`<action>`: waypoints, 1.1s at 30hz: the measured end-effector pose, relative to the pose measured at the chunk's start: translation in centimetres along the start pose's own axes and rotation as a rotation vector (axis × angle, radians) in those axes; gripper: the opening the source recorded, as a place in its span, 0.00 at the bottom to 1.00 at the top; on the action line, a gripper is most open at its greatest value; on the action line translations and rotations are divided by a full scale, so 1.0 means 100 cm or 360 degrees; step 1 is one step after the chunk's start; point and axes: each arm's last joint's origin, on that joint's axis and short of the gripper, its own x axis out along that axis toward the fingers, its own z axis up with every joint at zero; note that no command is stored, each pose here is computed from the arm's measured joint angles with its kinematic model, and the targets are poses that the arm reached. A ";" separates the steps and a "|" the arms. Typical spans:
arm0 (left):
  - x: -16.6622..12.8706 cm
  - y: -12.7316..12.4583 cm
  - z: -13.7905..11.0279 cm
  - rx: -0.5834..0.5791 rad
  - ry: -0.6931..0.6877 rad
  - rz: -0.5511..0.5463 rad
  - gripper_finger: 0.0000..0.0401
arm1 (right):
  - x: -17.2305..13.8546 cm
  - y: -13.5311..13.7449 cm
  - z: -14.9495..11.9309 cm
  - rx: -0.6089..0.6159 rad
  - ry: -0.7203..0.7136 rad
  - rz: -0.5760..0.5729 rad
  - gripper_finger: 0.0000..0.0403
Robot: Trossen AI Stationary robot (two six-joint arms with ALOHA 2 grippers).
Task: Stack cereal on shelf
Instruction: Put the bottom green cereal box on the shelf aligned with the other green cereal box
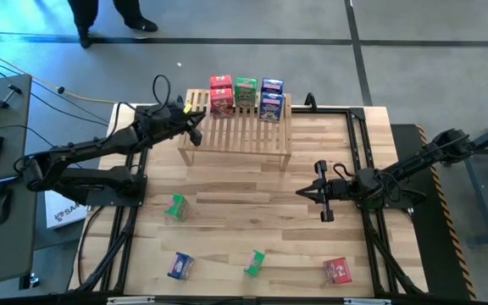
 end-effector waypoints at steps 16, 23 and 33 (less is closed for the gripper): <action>-0.001 -0.015 -0.005 0.0209 -0.0148 -0.0309 0.00 | 0.023 -0.013 0.017 -0.0055 0.0124 -0.0127 0.00; -0.003 -0.020 -0.042 0.0174 -0.0301 -0.0440 0.00 | 0.047 -0.012 0.023 -0.0132 0.0186 -0.0123 0.00; -0.005 -0.018 -0.062 0.0168 -0.0285 -0.0444 0.00 | 0.100 -0.005 0.044 -0.0087 0.0680 -0.0033 0.23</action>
